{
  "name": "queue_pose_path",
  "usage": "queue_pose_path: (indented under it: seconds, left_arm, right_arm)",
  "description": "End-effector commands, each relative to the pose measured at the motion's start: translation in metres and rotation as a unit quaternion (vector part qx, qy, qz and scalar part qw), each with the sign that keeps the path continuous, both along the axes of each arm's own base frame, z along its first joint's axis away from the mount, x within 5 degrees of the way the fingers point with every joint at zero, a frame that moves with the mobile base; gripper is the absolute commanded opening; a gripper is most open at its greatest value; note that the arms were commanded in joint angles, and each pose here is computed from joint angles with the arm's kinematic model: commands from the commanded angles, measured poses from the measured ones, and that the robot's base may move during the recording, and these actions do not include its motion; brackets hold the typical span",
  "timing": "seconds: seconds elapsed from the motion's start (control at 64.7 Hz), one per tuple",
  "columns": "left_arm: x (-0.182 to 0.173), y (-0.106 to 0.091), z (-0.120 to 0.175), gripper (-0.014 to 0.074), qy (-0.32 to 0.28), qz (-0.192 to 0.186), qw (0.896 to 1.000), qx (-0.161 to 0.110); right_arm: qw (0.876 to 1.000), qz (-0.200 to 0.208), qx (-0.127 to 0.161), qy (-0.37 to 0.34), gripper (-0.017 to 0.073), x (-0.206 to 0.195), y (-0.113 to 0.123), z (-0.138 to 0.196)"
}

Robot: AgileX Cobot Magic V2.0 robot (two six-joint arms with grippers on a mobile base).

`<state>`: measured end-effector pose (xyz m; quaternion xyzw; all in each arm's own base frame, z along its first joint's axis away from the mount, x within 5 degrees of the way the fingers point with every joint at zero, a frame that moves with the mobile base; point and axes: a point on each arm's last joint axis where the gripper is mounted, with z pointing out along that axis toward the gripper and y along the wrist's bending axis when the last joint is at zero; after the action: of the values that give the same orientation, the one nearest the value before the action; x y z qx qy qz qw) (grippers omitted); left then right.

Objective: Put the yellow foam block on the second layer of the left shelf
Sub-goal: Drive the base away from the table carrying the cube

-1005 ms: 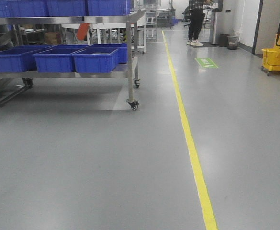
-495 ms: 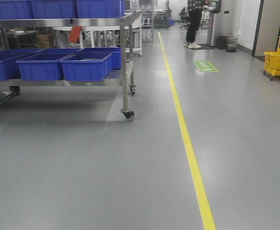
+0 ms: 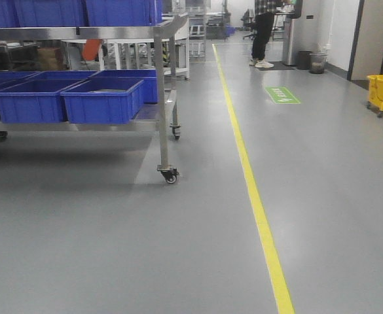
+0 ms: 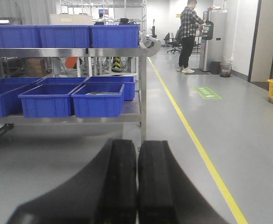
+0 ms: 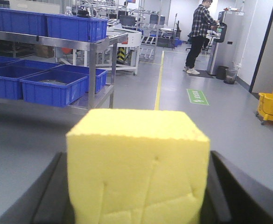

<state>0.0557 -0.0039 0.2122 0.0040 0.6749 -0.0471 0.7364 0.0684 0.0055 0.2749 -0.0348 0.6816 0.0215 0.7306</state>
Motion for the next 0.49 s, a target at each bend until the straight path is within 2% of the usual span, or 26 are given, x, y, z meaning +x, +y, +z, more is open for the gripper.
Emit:
queue_pose_path:
  seconds: [0.0, 0.479]
  left_arm:
    - [-0.0013, 0.0000, -0.0006, 0.0124, -0.037, -0.002, 0.999, -0.007]
    - [-0.0013, 0.0000, -0.0006, 0.0124, -0.037, -0.002, 0.999, -0.007]
  right_arm:
    - [0.999, -0.003, 0.003, -0.052, 0.0468, -0.0009, -0.0005, 0.0162]
    - [0.999, -0.003, 0.003, -0.052, 0.0468, -0.0009, -0.0005, 0.0162]
